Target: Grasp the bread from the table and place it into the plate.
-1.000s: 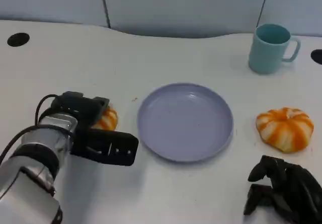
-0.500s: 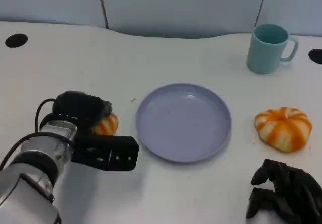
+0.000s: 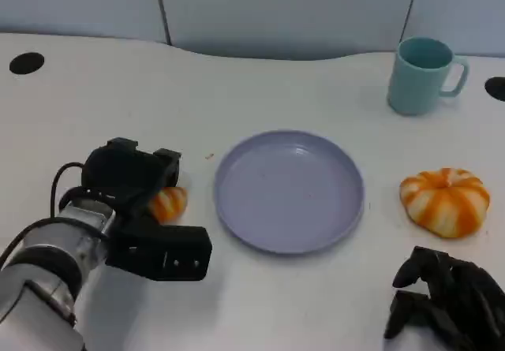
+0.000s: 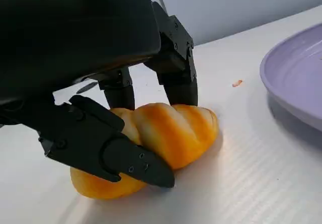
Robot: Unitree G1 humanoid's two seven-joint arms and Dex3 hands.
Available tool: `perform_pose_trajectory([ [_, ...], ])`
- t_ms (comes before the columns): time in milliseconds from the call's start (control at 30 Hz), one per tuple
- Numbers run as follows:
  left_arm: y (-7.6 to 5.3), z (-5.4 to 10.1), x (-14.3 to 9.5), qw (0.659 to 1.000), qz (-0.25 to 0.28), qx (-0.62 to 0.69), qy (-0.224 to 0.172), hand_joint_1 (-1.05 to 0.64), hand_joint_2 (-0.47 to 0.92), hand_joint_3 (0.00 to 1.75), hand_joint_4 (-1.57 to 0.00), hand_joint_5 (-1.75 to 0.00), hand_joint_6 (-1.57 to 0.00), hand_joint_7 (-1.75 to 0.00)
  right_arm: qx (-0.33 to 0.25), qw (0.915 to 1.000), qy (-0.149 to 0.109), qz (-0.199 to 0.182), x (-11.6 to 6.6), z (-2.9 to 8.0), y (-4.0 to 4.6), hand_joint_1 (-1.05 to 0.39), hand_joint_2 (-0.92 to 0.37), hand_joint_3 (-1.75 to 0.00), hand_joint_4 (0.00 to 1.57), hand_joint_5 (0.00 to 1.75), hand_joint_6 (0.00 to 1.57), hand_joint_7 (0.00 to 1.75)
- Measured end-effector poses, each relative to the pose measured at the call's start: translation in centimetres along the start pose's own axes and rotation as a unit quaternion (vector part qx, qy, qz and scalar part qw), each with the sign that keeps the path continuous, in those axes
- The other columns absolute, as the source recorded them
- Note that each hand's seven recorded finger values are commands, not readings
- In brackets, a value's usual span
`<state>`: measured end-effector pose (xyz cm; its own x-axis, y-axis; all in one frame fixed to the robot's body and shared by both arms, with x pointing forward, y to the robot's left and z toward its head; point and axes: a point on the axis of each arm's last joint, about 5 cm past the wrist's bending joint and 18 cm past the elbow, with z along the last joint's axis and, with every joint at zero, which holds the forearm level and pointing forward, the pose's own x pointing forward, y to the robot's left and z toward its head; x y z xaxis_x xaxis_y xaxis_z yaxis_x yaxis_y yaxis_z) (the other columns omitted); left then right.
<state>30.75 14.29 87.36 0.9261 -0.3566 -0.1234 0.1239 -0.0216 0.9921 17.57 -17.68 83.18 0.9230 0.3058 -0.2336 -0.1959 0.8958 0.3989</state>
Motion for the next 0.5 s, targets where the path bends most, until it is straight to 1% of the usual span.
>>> perform_pose_trajectory([
  [67,-0.01,-0.11,-0.10,0.999,0.018,-0.028,0.003,-0.12,0.89,0.31,-0.73,-1.75,-0.55,-1.74,-0.002,1.0000,0.000,-0.002,0.05,-0.01,0.09,-0.42,-0.92,-0.47,1.16,1.19,1.09,1.11],
  [167,0.15,-0.35,-0.21,0.996,0.051,-0.077,0.009,-0.11,0.89,0.32,-0.73,-1.75,-0.56,-1.75,-0.005,1.0000,-0.002,-0.004,0.08,-0.05,0.23,-0.42,-0.92,-0.47,1.16,1.19,1.09,1.11],
  [267,0.26,-0.43,-0.22,0.993,0.063,-0.096,0.014,-0.09,0.90,0.33,-0.73,-1.75,-0.55,-1.75,-0.006,1.0000,-0.002,-0.004,0.10,-0.05,0.27,-0.42,-0.92,-0.47,1.16,1.19,1.09,1.10],
  [400,0.75,-0.52,-0.03,0.985,0.092,-0.145,0.033,-0.09,0.90,0.34,-0.73,-1.75,-0.55,-1.75,-0.006,1.0000,-0.002,-0.002,0.11,-0.05,0.29,-0.42,-0.92,-0.46,1.16,1.19,1.09,1.10],
  [433,0.79,-0.51,-0.01,0.984,0.094,-0.149,0.034,-0.11,0.78,0.58,-0.76,-1.75,-0.59,-1.75,-0.006,1.0000,-0.002,-0.002,0.11,-0.05,0.29,-0.42,-0.92,-0.47,1.17,1.19,1.10,1.10],
  [467,0.83,-0.49,0.01,0.983,0.096,-0.152,0.033,-0.10,0.69,0.72,-0.78,-1.75,-0.60,-1.75,-0.006,1.0000,-0.002,-0.002,0.11,-0.05,0.30,-0.42,-0.92,-0.47,1.17,1.19,1.10,1.10],
  [500,0.96,-0.41,0.07,0.982,0.099,-0.156,0.025,-0.10,0.63,0.81,-0.80,-1.75,-0.62,-1.75,-0.006,1.0000,-0.002,-0.002,0.11,-0.05,0.29,-0.42,-0.92,-0.47,1.17,1.19,1.10,1.10],
])
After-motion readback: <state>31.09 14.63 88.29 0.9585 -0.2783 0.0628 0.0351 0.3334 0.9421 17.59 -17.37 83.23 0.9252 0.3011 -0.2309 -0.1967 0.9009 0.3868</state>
